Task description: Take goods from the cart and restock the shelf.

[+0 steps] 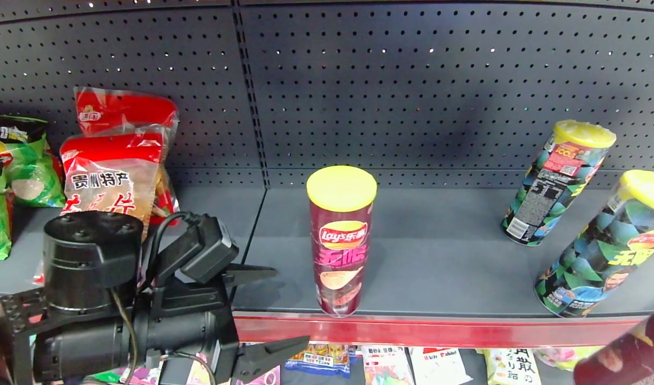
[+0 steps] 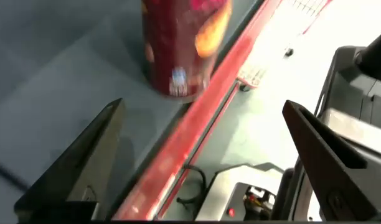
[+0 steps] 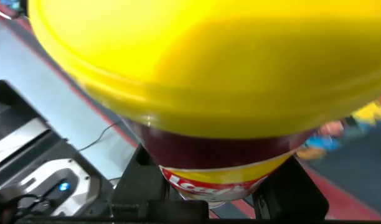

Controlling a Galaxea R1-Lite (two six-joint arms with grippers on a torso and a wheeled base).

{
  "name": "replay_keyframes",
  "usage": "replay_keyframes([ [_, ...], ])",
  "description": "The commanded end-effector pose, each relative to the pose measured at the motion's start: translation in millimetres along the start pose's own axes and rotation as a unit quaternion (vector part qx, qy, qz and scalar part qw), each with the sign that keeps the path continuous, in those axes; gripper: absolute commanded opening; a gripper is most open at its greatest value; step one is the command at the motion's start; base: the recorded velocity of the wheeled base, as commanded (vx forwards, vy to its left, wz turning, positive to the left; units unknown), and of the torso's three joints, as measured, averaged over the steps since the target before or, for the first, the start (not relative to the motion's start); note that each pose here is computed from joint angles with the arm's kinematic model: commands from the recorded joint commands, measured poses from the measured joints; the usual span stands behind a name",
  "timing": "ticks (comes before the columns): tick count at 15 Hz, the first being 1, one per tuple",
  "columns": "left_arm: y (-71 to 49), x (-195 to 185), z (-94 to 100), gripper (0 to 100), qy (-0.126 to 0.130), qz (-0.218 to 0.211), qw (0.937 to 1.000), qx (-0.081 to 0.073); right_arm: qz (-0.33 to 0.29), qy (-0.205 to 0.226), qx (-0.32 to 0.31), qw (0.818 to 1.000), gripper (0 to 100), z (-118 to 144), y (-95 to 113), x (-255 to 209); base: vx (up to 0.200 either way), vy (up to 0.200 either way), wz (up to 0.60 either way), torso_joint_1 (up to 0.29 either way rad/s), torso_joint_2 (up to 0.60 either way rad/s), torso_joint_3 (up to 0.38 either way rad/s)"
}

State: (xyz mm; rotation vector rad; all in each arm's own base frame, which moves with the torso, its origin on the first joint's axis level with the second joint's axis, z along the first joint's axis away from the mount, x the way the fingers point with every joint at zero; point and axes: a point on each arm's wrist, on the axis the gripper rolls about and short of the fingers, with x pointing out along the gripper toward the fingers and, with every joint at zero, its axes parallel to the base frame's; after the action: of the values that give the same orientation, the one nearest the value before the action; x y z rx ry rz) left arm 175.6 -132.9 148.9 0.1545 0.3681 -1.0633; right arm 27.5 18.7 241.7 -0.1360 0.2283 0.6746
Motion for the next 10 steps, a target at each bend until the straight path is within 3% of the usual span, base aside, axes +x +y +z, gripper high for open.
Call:
replay_keyframes([
  [1,-5.1,-11,0.2,100,-0.011,0.005,0.9999,0.005,0.035,0.03,-0.003,0.999,0,26,-5,30,0.0,0.0,0.0,0.0,0.0,0.0],
  [7,-5.0,-12,0.5,100,-0.011,0.015,0.9998,0.005,0.057,0.035,-0.018,0.998,0,64,-2,62,0.0,0.0,0.0,0.0,0.0,0.0],
  [10,-4.6,-11,-0.2,100,-0.009,0.014,0.9999,0.003,0.06,0.044,-0.023,0.997,0,70,2,74,0.0,0.0,0.0,0.0,0.0,0.0],
])
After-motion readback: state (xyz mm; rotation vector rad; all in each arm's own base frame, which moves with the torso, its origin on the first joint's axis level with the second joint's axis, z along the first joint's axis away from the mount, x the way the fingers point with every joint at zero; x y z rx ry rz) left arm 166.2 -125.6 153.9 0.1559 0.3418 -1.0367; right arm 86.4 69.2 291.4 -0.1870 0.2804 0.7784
